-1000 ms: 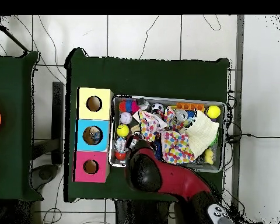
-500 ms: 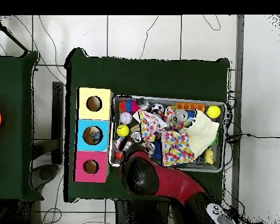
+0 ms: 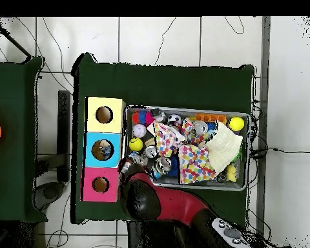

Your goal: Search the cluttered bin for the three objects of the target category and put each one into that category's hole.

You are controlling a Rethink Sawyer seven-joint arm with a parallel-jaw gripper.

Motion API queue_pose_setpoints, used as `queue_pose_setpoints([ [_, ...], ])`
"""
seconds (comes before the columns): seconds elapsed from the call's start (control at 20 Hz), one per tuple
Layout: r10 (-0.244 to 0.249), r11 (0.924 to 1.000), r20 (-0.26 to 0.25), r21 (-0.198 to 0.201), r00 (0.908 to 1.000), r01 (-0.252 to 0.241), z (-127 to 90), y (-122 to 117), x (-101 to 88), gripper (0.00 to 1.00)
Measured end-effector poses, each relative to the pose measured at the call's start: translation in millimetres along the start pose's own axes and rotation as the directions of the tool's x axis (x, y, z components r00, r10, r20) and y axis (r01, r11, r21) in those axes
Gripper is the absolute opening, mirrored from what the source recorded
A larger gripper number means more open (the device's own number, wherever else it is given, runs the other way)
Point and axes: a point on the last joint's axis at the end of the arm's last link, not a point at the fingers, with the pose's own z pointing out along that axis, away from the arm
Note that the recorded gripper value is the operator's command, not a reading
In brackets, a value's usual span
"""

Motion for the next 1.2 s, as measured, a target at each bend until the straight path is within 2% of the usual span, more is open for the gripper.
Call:
queue_pose_setpoints([
  [0.3, 0.002, 0.9996, -0.049, -0.03, 0.9988, -0.003, 13.9, 8.9, 16.1, 0.0],
  [0.45, 0.009, 0.9994, -0.053, -0.033, 0.9985, -0.01, 15.0, 7.5, 16.0, 0.0],
  [0.5, 0.011, 0.9994, -0.053, -0.033, 0.9985, -0.013, 15.1, 6.5, 15.3, 1.0],
  [0.7, 0.031, 0.9991, -0.057, -0.029, 0.9979, -0.032, 14.7, -1.7, 13.1, 1.0],
  [1.2, 0.036, 0.9989, -0.061, -0.029, 0.9975, -0.037, 16.2, -3.1, 14.2, 1.0],
])
